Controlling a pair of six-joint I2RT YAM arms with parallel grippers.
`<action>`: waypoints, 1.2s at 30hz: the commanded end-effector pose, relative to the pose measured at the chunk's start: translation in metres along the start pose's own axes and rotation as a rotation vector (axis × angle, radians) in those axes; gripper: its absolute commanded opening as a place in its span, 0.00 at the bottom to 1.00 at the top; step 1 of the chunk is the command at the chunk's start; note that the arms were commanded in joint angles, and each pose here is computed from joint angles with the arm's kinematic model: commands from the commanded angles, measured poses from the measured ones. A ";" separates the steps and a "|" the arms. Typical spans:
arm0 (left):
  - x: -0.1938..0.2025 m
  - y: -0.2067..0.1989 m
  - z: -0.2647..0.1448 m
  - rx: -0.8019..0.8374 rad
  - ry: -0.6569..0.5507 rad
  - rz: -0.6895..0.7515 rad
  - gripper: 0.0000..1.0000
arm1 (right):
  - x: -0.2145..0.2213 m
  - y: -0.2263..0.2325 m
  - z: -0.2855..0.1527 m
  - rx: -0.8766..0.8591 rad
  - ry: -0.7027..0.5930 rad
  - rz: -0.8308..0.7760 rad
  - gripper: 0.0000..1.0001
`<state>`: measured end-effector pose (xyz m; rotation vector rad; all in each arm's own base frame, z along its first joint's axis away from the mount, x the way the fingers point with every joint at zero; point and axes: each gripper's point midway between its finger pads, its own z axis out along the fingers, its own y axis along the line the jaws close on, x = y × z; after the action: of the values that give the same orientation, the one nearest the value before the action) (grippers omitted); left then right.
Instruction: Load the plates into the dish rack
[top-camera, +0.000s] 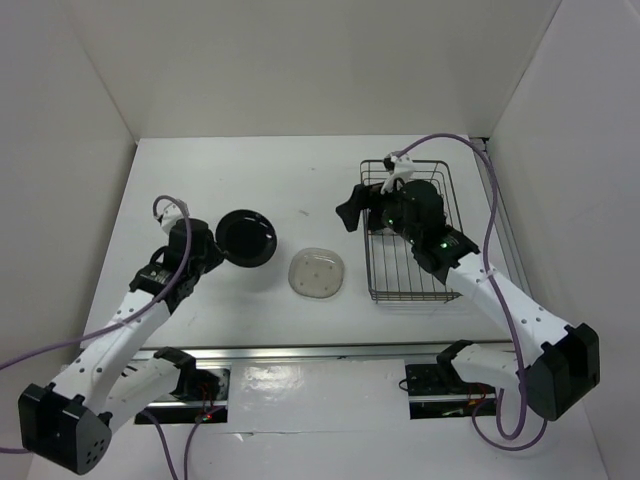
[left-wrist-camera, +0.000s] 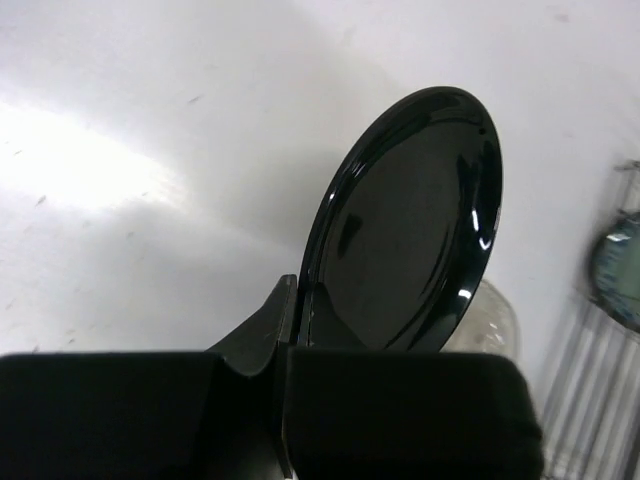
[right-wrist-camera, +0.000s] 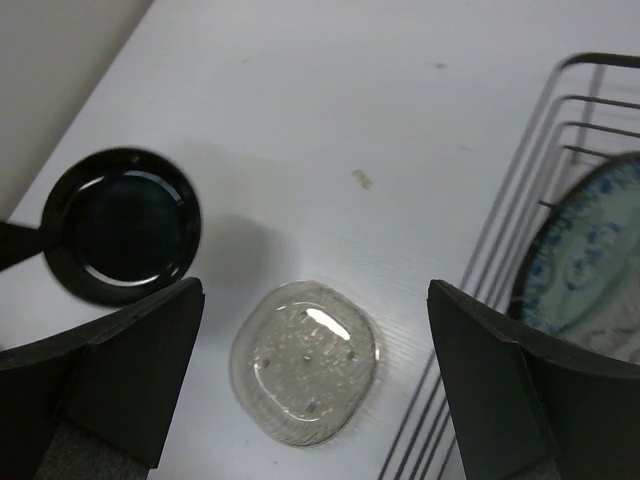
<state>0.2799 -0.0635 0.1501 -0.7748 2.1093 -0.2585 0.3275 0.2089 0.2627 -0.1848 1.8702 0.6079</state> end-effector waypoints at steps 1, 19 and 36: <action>-0.017 -0.040 -0.013 0.233 -0.065 0.088 0.00 | -0.011 0.054 0.001 -0.307 -0.042 -0.101 1.00; 0.006 -0.128 -0.090 0.978 -0.073 0.190 0.00 | 0.063 0.106 0.012 -0.633 0.162 -0.136 0.89; 0.012 -0.110 -0.047 0.732 0.011 0.155 0.96 | -0.001 0.029 0.025 0.001 0.013 -0.100 0.00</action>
<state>0.2794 -0.1634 0.1996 -0.1427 1.9019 -0.9018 0.3028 0.2987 0.2059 -0.5446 1.9641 0.8499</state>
